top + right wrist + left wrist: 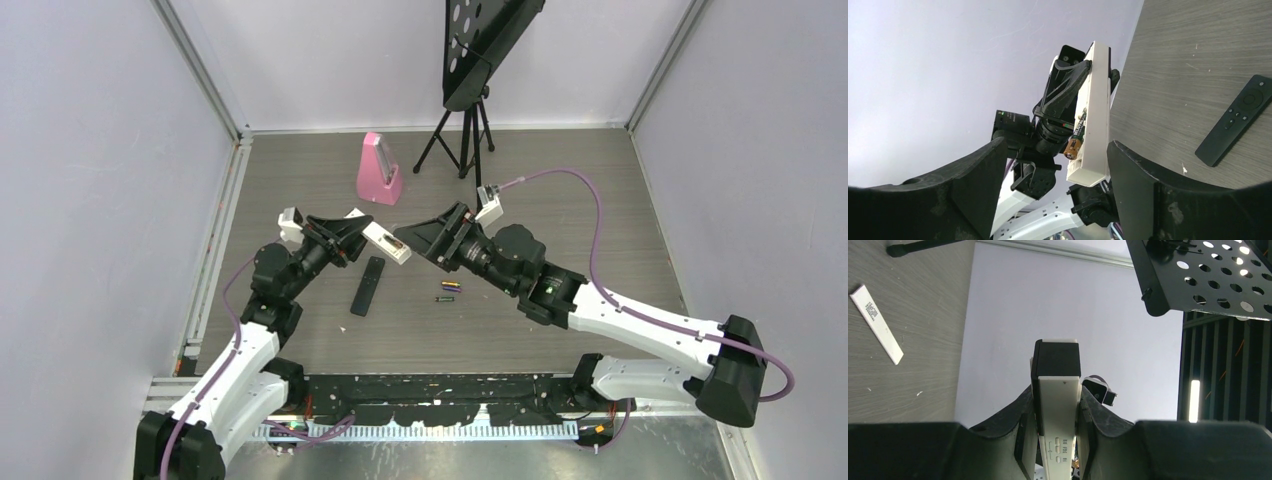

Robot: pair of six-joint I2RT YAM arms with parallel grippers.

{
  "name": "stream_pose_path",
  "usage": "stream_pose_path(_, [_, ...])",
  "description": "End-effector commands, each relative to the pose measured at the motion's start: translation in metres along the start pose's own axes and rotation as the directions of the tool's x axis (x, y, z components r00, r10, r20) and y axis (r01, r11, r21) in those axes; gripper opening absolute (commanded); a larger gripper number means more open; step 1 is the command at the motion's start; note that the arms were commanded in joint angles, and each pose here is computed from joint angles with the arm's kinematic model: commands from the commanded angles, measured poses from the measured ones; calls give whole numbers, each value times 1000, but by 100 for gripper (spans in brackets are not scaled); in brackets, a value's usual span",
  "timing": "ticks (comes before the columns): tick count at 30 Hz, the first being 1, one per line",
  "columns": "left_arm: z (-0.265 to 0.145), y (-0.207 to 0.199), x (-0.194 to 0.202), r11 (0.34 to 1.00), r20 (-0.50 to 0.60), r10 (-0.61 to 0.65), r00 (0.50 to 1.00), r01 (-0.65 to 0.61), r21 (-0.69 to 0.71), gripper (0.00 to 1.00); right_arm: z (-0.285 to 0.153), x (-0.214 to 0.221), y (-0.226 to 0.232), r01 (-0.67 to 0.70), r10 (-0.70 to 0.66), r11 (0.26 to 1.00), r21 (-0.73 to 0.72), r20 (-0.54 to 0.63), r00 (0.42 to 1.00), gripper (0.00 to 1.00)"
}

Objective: Load the batteries into the remote control

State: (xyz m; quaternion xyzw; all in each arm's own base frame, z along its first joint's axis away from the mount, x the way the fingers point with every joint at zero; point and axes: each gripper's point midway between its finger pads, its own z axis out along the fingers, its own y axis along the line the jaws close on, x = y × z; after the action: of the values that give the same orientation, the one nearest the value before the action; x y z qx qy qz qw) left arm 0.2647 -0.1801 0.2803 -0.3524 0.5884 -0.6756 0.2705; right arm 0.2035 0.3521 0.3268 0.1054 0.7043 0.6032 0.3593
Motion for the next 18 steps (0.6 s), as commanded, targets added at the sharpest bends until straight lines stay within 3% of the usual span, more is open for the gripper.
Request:
stream_pose_path(1, [1,-17,2,999,0,26,1000,-26,40,0,3,-3,12,-33,34,998,-55,12,999,75])
stream_pose_path(6, [0,-15,3,999,-4,24,1000,-24,37,0,1,-2,5,-44,45,998,-43,15,999,65])
stream_pose_path(18, [0,-16,4,998,-18,18,1000,-17,55,0,12,9,-11,-128,128,992,-1,-6,992,58])
